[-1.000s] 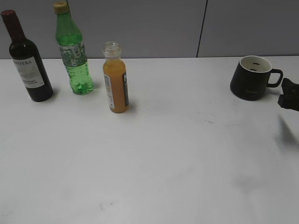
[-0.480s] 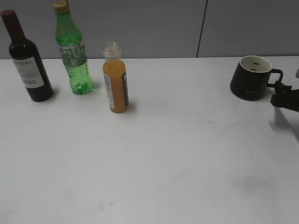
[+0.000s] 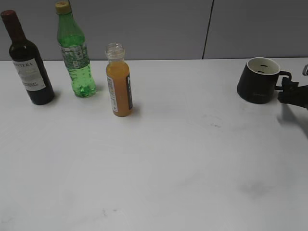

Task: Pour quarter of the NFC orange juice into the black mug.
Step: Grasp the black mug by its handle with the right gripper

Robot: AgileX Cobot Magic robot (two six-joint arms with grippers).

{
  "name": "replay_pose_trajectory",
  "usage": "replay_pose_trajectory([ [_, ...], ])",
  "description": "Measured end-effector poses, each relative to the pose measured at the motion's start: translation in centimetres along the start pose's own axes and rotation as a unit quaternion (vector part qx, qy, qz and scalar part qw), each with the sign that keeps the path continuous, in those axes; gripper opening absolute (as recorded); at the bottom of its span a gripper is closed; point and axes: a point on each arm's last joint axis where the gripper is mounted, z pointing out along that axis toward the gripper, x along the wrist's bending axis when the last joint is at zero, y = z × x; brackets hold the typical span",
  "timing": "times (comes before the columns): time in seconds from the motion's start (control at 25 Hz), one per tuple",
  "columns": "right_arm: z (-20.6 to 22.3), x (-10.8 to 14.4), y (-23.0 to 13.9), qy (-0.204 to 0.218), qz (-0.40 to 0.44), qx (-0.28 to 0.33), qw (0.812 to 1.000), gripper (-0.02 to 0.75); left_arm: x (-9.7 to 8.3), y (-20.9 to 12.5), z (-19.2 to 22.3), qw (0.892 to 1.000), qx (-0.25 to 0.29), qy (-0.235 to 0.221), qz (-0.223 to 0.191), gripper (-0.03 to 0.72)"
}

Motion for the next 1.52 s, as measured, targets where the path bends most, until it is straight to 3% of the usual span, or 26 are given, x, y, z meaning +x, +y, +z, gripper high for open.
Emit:
replay_pose_trajectory([
  [1.24, 5.9, 0.0, -1.1, 0.018, 0.014, -0.039, 0.999, 0.583, 0.0, 0.0, 0.0, 1.000, 0.000, 0.000, 0.000, 0.231],
  [1.36, 6.0, 0.1, -1.3, 0.021, 0.014, -0.037, 0.999, 0.512, 0.0, 0.0, 0.0, 1.000, 0.000, 0.000, 0.000, 0.231],
  [1.44, 6.1, 0.1, -1.4, 0.022, 0.014, -0.036, 0.999, 0.407, 0.0, 0.0, 0.0, 1.000, 0.000, 0.000, 0.000, 0.231],
  [1.52, 6.1, 0.3, -1.6, 0.031, 0.011, -0.034, 0.999, 0.250, 0.0, 0.0, 0.0, 1.000, 0.000, 0.000, 0.000, 0.231],
])
